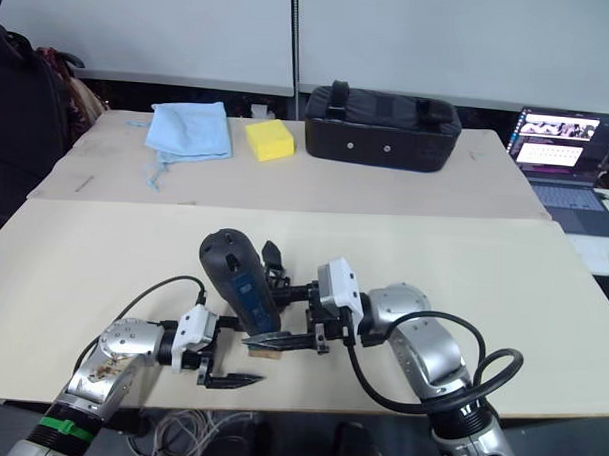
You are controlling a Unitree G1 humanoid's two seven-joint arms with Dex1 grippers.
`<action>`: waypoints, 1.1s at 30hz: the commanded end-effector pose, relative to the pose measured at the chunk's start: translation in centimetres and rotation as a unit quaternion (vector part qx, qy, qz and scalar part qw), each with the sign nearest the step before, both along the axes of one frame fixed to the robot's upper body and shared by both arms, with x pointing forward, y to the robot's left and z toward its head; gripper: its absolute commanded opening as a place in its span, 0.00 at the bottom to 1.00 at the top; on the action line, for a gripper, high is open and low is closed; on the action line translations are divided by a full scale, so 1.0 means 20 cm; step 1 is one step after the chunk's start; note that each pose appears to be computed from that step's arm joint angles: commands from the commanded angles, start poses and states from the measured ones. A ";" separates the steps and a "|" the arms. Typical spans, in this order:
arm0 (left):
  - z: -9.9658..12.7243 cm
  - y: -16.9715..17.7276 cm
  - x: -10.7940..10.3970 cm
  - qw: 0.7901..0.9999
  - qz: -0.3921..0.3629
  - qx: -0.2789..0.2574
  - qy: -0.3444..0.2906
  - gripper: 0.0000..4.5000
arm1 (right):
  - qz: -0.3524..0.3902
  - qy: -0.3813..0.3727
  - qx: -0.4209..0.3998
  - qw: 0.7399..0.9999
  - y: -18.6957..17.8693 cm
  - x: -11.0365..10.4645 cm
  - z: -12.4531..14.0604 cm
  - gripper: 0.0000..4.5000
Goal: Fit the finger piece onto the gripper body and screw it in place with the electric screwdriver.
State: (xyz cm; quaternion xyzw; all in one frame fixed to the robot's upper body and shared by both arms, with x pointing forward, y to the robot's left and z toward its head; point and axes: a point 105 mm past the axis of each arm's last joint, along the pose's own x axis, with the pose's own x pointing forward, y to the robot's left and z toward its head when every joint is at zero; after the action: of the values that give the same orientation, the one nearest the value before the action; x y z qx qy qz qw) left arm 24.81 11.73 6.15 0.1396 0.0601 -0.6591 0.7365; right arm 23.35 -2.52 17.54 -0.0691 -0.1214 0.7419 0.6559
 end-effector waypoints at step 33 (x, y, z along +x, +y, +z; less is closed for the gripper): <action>-0.06 -0.02 -0.04 1.000 -0.014 0.006 0.021 1.00 | 0.016 -0.028 0.021 0.999 0.01 0.01 0.10 0.43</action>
State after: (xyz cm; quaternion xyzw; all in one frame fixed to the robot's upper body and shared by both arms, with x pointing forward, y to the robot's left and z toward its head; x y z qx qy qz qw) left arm 24.70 11.64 6.16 0.1411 0.0572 -0.6591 0.7364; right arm 23.95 -2.40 18.83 -0.0743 -0.1369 0.7427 0.6512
